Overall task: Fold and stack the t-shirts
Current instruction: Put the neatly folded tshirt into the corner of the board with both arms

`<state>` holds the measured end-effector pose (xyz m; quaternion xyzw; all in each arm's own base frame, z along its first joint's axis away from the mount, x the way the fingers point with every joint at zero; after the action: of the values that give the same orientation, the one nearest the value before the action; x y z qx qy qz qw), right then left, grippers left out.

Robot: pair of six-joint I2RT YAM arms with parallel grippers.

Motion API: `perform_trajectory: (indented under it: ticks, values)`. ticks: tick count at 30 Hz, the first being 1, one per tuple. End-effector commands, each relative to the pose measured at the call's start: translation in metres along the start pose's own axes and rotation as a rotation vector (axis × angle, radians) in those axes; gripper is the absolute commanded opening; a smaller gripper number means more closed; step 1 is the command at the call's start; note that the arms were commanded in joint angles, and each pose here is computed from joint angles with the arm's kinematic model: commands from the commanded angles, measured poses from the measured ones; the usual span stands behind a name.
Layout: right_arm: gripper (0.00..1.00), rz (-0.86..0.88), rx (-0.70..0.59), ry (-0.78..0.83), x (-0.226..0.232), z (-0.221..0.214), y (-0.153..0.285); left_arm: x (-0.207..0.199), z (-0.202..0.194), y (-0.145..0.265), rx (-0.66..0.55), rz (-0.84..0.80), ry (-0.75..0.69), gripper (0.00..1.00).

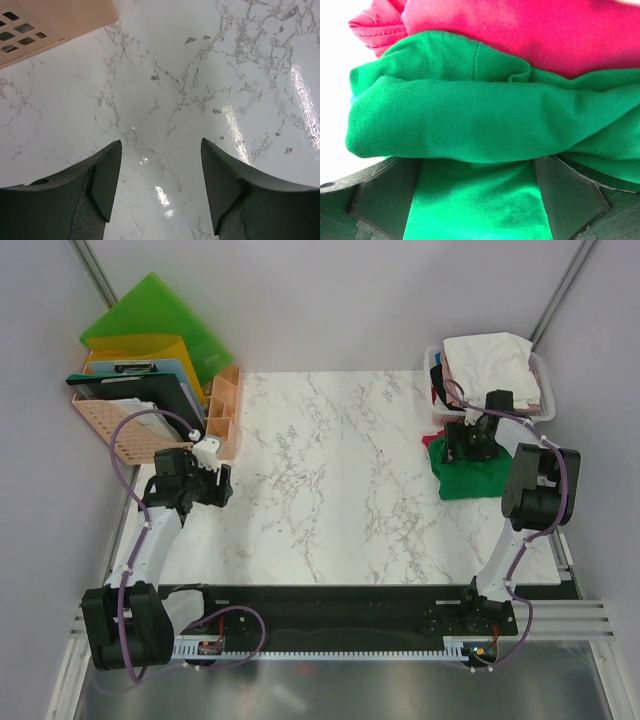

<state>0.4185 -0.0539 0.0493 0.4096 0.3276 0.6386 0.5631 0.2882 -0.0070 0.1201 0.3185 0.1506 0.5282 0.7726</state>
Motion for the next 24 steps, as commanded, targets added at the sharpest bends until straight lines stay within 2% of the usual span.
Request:
perform_trajectory:
  ticks: [1, 16, 24]
  values:
    - [0.98, -0.077, 0.072, 0.005, -0.022, -0.024, -0.023, 0.004, 0.005, -0.001, -0.029, 0.007, -0.03, 0.71]
    - [0.98, -0.144, 0.026, -0.074, -0.092, -0.034, 0.014, 0.003, 0.006, 0.001, -0.037, 0.006, -0.036, 0.71]
    - [0.98, -0.097, -0.013, -0.082, -0.086, -0.023, 0.018, 0.004, 0.005, -0.002, -0.026, 0.005, -0.025, 0.71]
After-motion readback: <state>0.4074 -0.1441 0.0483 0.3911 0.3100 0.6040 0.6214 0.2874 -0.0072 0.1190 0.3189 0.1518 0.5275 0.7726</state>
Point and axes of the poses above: each gripper's point midway between its finger pads, its own y axis back along the fingers, its own x axis along the line the jaws close on, z = x × y, the point moved 2 cm from there along y, back along the fingers, and after that the axes turned 6 degrees about -y, right-handed, at the moved point
